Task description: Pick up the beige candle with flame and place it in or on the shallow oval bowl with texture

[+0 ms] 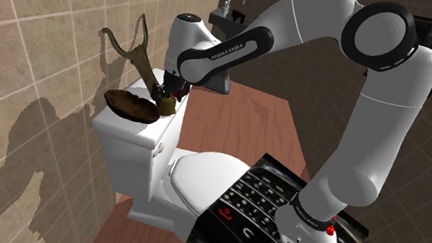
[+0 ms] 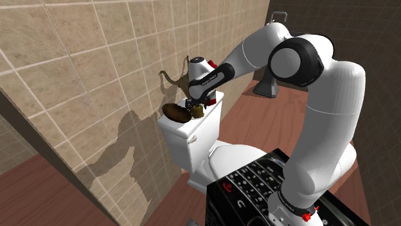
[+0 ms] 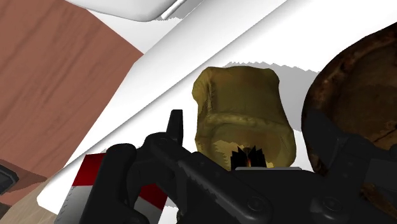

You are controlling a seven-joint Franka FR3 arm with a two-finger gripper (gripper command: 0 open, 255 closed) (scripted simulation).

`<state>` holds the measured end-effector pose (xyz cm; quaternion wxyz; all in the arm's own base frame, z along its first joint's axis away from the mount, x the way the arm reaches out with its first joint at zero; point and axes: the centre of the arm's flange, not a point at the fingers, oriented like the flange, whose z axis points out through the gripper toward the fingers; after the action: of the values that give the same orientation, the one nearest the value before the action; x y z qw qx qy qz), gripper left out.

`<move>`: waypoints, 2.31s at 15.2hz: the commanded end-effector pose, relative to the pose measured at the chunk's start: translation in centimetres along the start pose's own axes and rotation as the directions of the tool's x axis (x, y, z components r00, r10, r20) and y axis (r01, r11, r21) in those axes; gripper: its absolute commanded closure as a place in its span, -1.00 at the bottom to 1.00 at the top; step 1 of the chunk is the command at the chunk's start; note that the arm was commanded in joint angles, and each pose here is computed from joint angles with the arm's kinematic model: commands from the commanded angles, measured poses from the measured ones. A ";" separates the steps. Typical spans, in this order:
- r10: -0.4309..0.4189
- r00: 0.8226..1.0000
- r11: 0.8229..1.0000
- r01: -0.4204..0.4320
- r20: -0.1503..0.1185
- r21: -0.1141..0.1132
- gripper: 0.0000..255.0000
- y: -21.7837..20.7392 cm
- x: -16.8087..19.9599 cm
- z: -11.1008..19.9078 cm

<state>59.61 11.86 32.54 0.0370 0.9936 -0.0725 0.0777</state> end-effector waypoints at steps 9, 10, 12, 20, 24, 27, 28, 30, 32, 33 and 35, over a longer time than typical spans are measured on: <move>-0.001 1.000 1.000 0.001 0.000 0.000 1.00 0.0 -0.1 0.4; -0.001 1.000 1.000 0.001 0.000 0.000 1.00 0.0 -0.1 0.4; -0.001 1.000 1.000 0.001 0.000 0.000 1.00 0.0 -0.1 0.4; -0.001 1.000 1.000 0.001 0.000 0.000 1.00 0.1 0.1 -0.7; -0.001 1.000 1.000 0.001 0.000 0.000 1.00 0.2 0.4 -2.8; -0.001 1.000 1.000 0.001 0.000 0.000 1.00 0.3 0.7 -4.3; -0.001 1.000 1.000 0.001 0.000 0.000 1.00 0.3 0.8 -4.8; -0.001 1.000 1.000 0.001 0.000 0.000 1.00 0.4 1.0 -5.9; -0.001 1.000 1.000 0.001 0.000 0.000 1.00 0.5 1.1 -6.9; -0.001 1.000 1.000 0.001 0.000 0.000 1.00 0.5 1.2 -7.4; -0.001 1.000 1.000 0.001 0.000 0.000 1.00 0.6 1.4 -8.5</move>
<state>59.69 11.81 40.61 0.0369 0.9937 -0.0721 0.0779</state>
